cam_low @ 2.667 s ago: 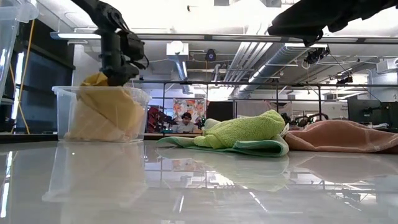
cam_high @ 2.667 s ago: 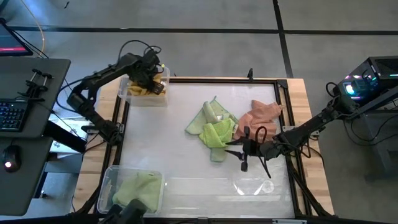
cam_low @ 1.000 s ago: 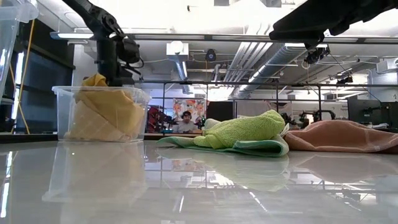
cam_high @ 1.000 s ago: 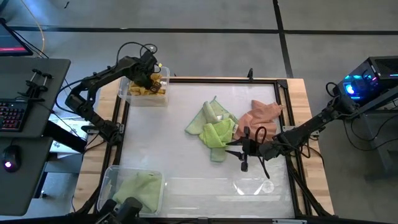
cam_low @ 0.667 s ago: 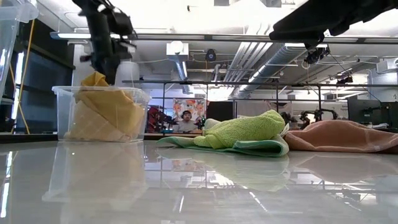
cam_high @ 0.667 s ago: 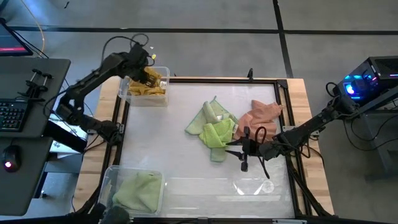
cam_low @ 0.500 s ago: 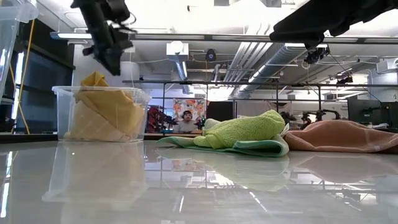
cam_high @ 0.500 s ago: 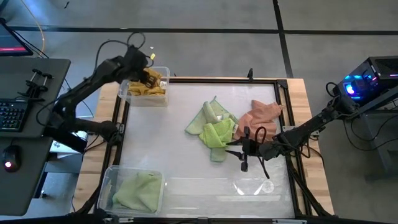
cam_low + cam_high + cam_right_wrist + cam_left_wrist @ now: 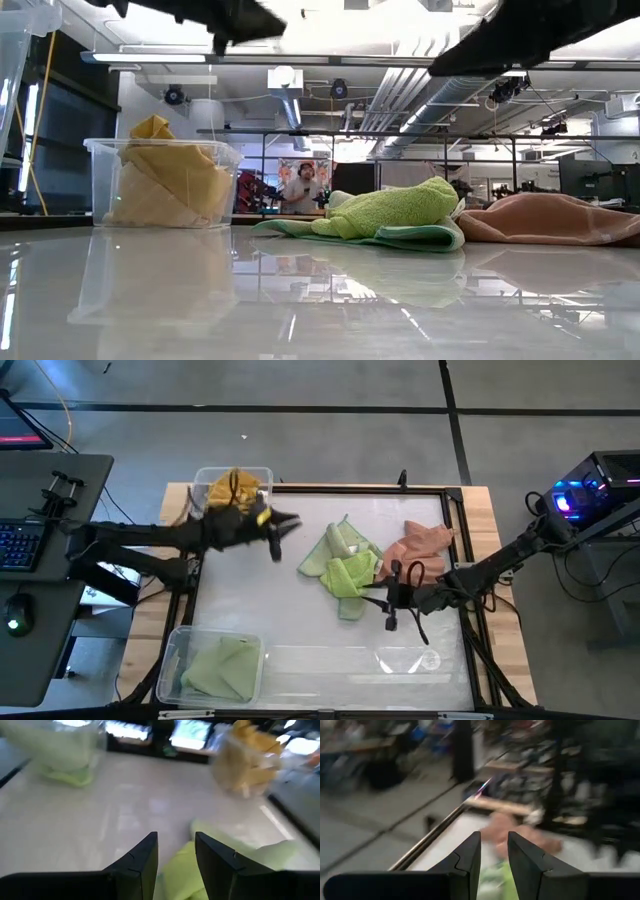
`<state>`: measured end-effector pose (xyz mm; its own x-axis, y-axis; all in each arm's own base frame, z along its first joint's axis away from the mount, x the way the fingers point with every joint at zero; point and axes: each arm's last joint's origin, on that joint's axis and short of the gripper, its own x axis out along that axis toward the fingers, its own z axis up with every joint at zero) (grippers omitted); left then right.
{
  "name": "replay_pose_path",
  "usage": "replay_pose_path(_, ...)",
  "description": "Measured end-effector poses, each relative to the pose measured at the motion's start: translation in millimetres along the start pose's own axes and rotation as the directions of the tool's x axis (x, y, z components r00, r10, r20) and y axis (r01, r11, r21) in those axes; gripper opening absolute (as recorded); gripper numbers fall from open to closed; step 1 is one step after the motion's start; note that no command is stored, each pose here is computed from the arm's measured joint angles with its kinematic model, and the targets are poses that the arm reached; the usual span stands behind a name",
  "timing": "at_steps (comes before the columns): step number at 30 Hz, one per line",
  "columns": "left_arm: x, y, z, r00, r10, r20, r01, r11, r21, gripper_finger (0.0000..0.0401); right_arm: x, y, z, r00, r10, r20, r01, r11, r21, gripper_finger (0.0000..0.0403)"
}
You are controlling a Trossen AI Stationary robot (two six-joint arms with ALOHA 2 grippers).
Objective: Sort towels by color in basket
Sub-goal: Put the light green towel into the bottom transparent bin
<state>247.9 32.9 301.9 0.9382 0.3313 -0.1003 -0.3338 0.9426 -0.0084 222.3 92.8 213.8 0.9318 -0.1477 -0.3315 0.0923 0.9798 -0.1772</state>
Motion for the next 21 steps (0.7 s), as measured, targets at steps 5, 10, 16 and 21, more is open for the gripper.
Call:
replay_pose_path(5,10,-50,-13,0.998,-0.058,0.036,0.054,0.993,0.104,0.0083,12,4,-11,0.985,0.156,-0.079,-0.159,0.987,-0.038,0.0126)
replay_pose_path(10,25,-84,-47,0.998,-0.034,-0.044,0.040,0.987,0.158,0.0083,37,10,-28,0.973,0.201,-0.118,-0.215,0.968,-0.127,0.0129)
replay_pose_path(16,42,-101,-92,0.985,0.007,-0.172,0.019,0.988,0.150,0.0083,60,-1,-44,0.986,0.028,-0.164,-0.053,0.987,-0.150,0.0166)
replay_pose_path(21,49,-106,-112,0.974,0.011,-0.226,0.020,0.990,0.138,0.0083,75,-17,-63,0.963,-0.081,-0.257,0.055,0.993,-0.107,0.0193)
